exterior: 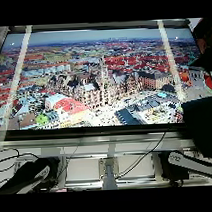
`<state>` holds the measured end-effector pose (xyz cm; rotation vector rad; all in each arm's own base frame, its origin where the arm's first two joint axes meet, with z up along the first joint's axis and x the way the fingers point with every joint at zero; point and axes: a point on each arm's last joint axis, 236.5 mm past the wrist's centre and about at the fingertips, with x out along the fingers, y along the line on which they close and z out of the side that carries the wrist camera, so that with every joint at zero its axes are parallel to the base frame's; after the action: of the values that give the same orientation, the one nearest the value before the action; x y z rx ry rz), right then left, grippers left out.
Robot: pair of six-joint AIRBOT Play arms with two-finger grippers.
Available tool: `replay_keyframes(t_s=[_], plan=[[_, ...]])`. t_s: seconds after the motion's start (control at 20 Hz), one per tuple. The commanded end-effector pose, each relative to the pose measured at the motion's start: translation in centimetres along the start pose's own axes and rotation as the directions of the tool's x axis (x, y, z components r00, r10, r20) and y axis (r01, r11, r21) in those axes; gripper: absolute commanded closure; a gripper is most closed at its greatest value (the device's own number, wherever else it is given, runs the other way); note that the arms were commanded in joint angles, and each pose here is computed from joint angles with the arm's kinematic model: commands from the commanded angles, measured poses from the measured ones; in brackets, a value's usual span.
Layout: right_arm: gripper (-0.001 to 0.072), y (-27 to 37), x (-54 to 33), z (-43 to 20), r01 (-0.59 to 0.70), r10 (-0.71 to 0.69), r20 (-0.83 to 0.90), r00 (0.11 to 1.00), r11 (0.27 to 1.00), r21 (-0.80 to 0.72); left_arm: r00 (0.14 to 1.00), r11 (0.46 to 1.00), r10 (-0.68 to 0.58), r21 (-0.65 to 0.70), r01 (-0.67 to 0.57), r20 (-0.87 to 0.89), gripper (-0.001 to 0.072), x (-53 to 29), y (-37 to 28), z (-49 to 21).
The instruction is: Fold the clothes and pants, and hang the long-sleeved shirts on hangers.
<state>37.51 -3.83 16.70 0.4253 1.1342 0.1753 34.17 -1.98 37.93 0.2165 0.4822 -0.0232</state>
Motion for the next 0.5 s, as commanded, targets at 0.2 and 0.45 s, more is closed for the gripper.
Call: replay_keyframes(t_s=[0.2,0.45], plan=[[0.0669,-3.9,-1.3,-1.1,0.496,-0.497,-0.010,0.867,0.866,-0.069,1.000,1.000,0.001,-0.001,-0.001,0.000,0.0686,0.0,0.0,0.0],[0.0668,-3.0,-1.0,1.8,0.469,-0.461,0.113,0.880,0.881,-0.059,1.000,1.000,0.001,-0.001,-0.001,0.000,0.0685,0.0,0.0,0.0]])
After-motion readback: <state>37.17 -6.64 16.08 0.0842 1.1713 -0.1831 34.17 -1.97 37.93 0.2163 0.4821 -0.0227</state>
